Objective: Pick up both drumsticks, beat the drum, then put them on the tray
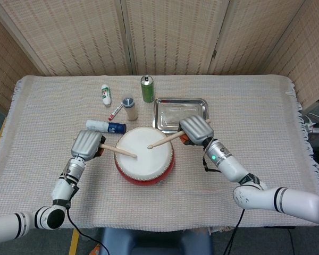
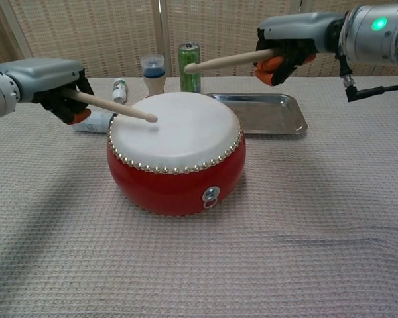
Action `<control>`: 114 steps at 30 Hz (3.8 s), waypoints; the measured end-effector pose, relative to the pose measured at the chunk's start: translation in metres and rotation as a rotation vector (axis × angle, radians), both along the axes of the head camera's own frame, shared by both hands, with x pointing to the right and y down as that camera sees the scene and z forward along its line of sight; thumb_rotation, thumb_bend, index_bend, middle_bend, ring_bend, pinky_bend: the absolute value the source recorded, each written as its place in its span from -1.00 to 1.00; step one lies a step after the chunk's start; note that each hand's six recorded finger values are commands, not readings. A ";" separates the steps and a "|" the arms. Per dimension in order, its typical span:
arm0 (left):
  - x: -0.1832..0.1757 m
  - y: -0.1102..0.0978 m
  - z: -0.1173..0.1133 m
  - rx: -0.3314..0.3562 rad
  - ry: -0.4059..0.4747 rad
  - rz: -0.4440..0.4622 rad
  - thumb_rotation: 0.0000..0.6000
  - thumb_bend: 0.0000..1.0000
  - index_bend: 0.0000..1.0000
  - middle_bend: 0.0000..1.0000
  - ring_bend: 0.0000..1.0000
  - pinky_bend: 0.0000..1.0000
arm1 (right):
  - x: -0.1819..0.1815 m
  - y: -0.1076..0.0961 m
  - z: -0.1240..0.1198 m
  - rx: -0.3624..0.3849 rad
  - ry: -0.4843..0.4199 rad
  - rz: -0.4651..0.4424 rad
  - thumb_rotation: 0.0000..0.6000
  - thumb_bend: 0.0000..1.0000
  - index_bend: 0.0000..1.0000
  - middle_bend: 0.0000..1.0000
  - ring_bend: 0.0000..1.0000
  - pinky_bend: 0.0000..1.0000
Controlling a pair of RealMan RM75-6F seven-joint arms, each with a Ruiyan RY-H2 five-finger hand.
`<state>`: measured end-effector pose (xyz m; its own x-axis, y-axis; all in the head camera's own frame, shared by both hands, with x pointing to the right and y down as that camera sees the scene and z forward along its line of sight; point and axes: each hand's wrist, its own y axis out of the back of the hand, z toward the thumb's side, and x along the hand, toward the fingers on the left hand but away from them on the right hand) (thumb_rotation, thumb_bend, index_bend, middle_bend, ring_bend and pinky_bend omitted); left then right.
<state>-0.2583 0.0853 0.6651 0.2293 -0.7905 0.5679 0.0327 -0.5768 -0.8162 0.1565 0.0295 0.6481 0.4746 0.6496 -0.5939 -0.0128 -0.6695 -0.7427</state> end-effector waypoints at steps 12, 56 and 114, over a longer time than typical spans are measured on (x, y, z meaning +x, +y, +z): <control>-0.003 0.002 -0.006 -0.131 0.166 -0.086 1.00 0.36 0.98 1.00 1.00 1.00 | 0.010 0.016 0.045 -0.030 0.134 -0.050 1.00 0.30 1.00 1.00 1.00 1.00; 0.001 0.015 0.017 -0.218 0.258 -0.204 1.00 0.35 0.97 1.00 1.00 1.00 | 0.001 0.003 -0.011 -0.048 -0.174 0.090 1.00 0.30 1.00 1.00 1.00 1.00; 0.002 0.003 0.008 0.045 -0.040 -0.026 1.00 0.32 0.96 1.00 1.00 1.00 | 0.006 0.008 0.014 0.011 -0.102 0.055 1.00 0.30 1.00 1.00 1.00 1.00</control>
<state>-0.2567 0.0885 0.6730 0.1867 -0.8208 0.5398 0.0513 -0.5406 -0.8397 0.1628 0.0375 0.6623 0.4954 0.6830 -0.5367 0.1000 -0.6586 -0.7458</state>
